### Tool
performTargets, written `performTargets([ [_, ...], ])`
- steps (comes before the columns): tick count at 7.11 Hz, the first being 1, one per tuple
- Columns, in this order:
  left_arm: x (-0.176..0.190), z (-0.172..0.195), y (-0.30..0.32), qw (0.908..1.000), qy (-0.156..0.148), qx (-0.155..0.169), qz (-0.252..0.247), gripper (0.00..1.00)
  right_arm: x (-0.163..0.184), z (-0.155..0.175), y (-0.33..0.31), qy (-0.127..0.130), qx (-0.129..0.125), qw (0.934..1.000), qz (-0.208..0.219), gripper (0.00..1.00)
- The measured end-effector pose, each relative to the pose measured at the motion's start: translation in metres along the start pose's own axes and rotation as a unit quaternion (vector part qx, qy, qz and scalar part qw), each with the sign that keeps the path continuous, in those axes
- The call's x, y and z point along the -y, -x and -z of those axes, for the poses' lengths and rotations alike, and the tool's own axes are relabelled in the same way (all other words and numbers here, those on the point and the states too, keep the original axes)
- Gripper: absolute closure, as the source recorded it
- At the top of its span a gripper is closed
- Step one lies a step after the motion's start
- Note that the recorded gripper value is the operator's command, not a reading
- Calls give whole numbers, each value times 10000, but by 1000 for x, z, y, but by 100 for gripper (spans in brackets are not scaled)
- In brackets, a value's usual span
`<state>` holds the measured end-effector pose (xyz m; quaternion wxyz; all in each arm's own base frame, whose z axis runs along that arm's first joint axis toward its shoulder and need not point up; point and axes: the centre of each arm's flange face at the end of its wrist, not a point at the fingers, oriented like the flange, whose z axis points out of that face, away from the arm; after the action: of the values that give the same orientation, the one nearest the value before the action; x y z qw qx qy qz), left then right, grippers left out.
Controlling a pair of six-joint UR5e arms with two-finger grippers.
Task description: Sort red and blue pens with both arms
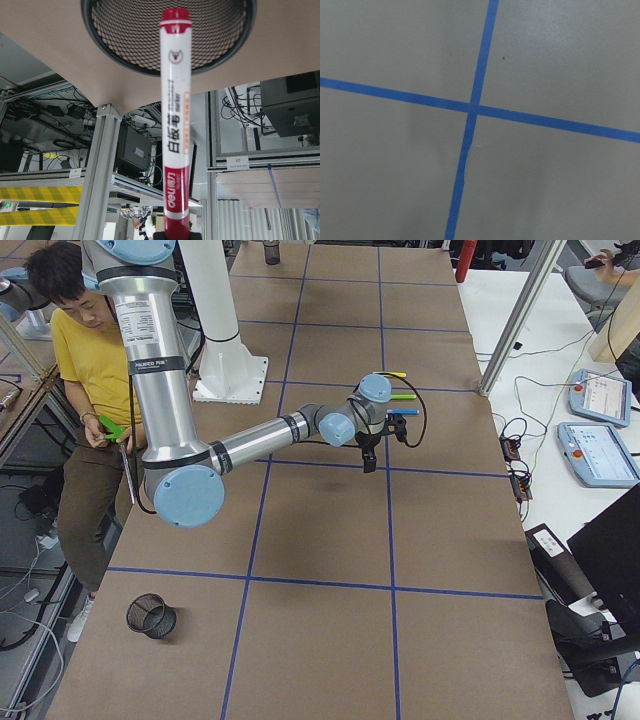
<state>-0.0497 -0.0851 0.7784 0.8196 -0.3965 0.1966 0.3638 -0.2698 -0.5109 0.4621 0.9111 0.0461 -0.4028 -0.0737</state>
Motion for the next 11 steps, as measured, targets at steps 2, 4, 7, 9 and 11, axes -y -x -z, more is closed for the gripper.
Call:
performTargets([
  [2,0,0,0,10000,1,-5,-22,0,0,0,0,3,2,10000,5,1],
  [4,12,14,-6,9996,-218,-90,-165,0,1,1,2,-13,12,10000,22,1],
  [7,22,104,-40,9882,-1473,-355,-219,0,1,3,4,-33,16,10000,30,1],
  [9,5,169,-39,9661,-2544,-429,121,0,3,4,7,-60,18,10000,50,1],
  [11,-12,224,-19,9334,-3510,-519,538,0,5,6,11,-78,37,9999,75,1],
])
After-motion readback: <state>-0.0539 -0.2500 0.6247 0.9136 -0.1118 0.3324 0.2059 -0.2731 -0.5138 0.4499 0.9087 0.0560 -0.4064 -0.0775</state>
